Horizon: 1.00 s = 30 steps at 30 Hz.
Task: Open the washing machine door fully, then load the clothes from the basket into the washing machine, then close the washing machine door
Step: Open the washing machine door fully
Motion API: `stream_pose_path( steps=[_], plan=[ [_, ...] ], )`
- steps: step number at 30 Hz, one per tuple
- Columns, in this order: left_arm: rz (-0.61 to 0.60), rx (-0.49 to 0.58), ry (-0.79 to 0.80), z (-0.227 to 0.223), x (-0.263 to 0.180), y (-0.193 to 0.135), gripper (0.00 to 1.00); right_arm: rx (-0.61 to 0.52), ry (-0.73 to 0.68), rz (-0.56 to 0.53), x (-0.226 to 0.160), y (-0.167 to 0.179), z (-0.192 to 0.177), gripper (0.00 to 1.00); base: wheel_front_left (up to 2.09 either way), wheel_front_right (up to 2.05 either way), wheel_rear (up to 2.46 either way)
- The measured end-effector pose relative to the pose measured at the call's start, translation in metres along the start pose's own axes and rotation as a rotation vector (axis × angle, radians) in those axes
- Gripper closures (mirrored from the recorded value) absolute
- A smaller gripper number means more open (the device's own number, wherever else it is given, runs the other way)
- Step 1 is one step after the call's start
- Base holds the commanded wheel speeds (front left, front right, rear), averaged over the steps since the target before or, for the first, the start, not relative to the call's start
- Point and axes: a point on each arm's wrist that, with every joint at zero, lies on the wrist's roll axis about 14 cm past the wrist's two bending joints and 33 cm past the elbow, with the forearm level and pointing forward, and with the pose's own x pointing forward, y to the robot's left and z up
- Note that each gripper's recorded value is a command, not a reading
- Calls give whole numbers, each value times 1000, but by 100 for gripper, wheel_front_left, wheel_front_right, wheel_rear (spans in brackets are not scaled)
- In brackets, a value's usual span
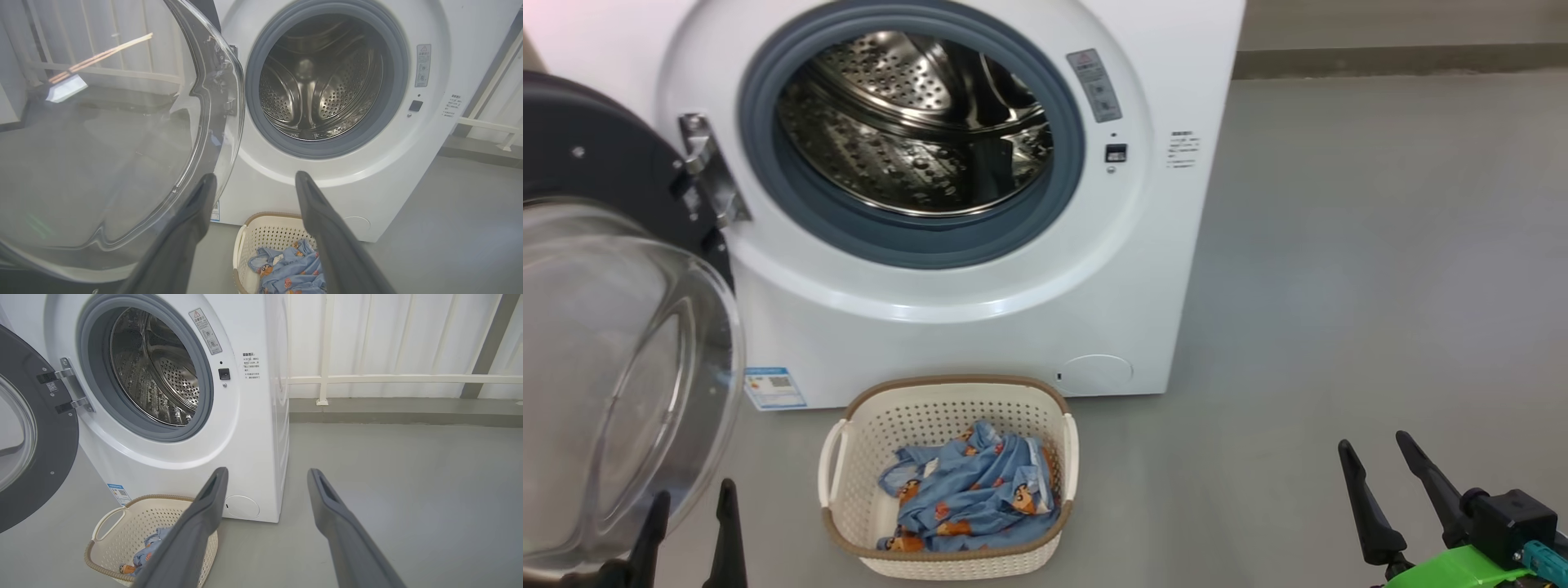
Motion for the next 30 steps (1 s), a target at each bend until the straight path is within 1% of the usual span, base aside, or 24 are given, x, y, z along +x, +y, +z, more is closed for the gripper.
stream_pose_path(
  steps=[15,22,30],
  plan=[
    [-43,-19,73,-27,11,-12,0,8,-17,-99,-21,-27,5,0,0,0,0],
    [-49,-28,77,-29,11,-15,0,7,-23,-117,-24,-32,7,0,0,0,0],
    [-37,-30,93,-34,2,-11,0,10,-27,-119,-21,-31,7,0,0,0,0]
  ],
)
